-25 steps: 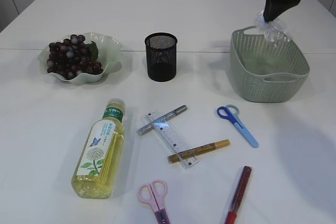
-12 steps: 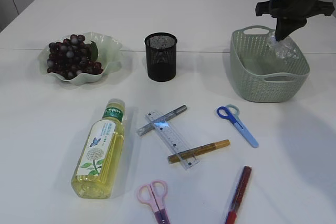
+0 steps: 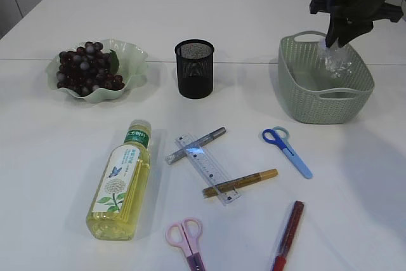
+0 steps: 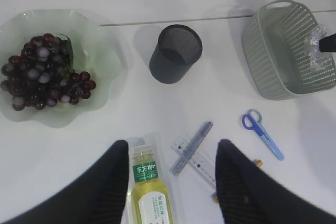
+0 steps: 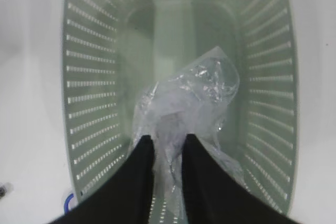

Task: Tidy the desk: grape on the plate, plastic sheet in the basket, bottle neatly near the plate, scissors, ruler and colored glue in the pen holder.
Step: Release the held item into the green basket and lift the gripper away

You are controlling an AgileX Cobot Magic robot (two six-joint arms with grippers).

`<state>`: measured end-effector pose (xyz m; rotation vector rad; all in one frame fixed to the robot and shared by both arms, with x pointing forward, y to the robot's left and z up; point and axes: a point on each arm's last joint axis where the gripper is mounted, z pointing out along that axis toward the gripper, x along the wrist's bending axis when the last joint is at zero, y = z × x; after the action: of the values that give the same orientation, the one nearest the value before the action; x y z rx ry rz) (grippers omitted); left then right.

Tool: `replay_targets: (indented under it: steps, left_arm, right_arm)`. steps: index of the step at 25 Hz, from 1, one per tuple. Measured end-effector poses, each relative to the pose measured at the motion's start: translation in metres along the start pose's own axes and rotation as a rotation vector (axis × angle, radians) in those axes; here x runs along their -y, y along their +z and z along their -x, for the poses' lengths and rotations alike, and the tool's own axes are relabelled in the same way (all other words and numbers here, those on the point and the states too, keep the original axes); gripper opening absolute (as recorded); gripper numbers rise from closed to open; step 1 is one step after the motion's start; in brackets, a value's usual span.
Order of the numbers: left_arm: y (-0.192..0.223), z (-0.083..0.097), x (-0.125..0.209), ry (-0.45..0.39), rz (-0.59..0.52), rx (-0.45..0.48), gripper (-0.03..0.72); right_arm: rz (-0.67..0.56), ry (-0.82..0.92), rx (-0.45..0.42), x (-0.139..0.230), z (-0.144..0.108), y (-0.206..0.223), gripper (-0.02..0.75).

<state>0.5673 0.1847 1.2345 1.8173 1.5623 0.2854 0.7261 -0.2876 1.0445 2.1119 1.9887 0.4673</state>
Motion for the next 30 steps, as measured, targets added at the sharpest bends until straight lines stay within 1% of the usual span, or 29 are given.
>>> replay_targets:
  steps: [2, 6, 8, 9, 13, 17, 23, 26, 30]
  left_arm:
    - [0.000, 0.000, 0.000, 0.000, 0.000, 0.000, 0.390]
    - [0.000, 0.000, 0.000, 0.000, 0.000, 0.000, 0.390]
    - [0.000, 0.000, 0.000, 0.000, 0.000, 0.000, 0.390]
    - [0.000, 0.000, 0.000, 0.000, 0.000, 0.000, 0.390]
    - [0.000, 0.000, 0.000, -0.005, 0.000, 0.000, 0.390]
    - [0.000, 0.000, 0.000, -0.042, 0.000, -0.002, 0.395]
    - [0.001, -0.001, 0.001, -0.052, -0.006, -0.003, 0.398]
    - [0.004, -0.004, 0.011, -0.057, -0.042, -0.017, 0.400]
    - [0.019, -0.014, 0.034, -0.078, -0.142, -0.062, 0.401]
  right_arm:
    - [0.003, 0.005, -0.014, 0.000, -0.001, 0.000, 0.253]
    - [0.015, 0.007, -0.021, -0.001, -0.002, 0.000, 0.430]
    - [0.019, 0.008, -0.024, -0.002, -0.002, 0.000, 0.487]
    - [0.019, 0.009, -0.026, -0.002, -0.002, 0.000, 0.504]
    - [0.005, 0.013, -0.039, -0.001, -0.004, 0.000, 0.522]
    - [0.001, 0.015, -0.043, 0.000, -0.004, 0.000, 0.523]
    - [0.002, 0.021, -0.064, 0.000, -0.006, -0.002, 0.524]
    - [0.027, 0.021, -0.074, -0.001, -0.008, -0.017, 0.524]
    - [0.057, 0.029, -0.115, 0.005, -0.012, -0.045, 0.524]
